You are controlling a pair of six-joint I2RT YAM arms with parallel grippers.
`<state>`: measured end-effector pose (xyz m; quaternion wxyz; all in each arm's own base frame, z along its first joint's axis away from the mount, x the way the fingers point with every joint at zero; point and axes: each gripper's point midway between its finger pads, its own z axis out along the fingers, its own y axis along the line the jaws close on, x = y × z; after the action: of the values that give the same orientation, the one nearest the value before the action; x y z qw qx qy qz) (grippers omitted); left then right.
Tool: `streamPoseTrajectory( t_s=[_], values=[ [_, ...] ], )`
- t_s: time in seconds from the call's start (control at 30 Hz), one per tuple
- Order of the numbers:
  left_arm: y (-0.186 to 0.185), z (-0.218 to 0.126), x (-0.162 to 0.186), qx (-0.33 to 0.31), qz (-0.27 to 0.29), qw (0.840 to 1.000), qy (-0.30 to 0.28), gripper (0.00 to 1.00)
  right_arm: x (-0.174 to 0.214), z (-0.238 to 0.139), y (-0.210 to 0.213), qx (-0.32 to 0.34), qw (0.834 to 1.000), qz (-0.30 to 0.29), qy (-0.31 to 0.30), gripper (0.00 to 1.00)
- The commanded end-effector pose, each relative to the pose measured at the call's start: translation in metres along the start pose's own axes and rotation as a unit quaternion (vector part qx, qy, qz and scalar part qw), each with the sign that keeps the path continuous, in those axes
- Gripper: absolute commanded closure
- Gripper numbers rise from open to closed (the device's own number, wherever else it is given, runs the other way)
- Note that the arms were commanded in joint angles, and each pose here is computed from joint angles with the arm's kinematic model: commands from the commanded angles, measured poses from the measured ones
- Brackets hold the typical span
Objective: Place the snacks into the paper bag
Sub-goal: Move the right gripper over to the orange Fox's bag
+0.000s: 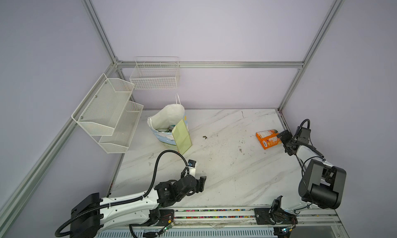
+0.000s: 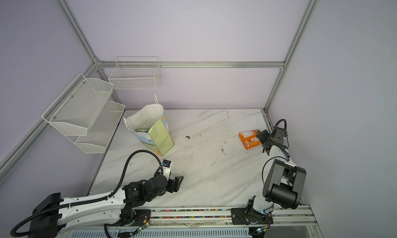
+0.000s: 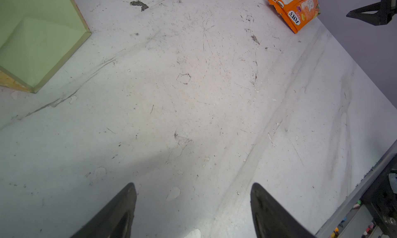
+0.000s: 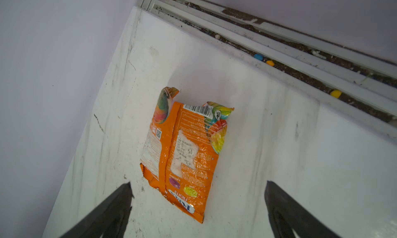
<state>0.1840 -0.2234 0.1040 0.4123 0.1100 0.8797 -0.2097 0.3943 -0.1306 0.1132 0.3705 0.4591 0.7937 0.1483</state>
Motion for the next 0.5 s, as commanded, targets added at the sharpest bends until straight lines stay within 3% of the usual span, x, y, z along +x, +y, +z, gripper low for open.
streamPoseTrajectory(
  t_s=[0.0,0.17,0.37,0.47],
  values=[
    [0.004,0.001,0.0,-0.003,0.0,1.0,-0.017,0.18,-0.006,0.009,0.003,-0.034,0.999,0.018,0.004,0.03],
    [0.004,0.001,0.001,-0.003,-0.001,1.0,-0.015,0.18,-0.007,0.018,-0.013,-0.057,0.998,0.026,0.009,0.02],
    [0.008,0.0,0.001,-0.004,-0.004,1.0,-0.02,0.18,-0.023,0.003,-0.014,-0.055,0.997,0.019,-0.043,0.03],
    [0.008,0.0,0.001,-0.004,-0.005,1.0,-0.024,0.18,-0.02,0.008,-0.01,-0.074,0.997,0.021,-0.029,0.03]
  ],
)
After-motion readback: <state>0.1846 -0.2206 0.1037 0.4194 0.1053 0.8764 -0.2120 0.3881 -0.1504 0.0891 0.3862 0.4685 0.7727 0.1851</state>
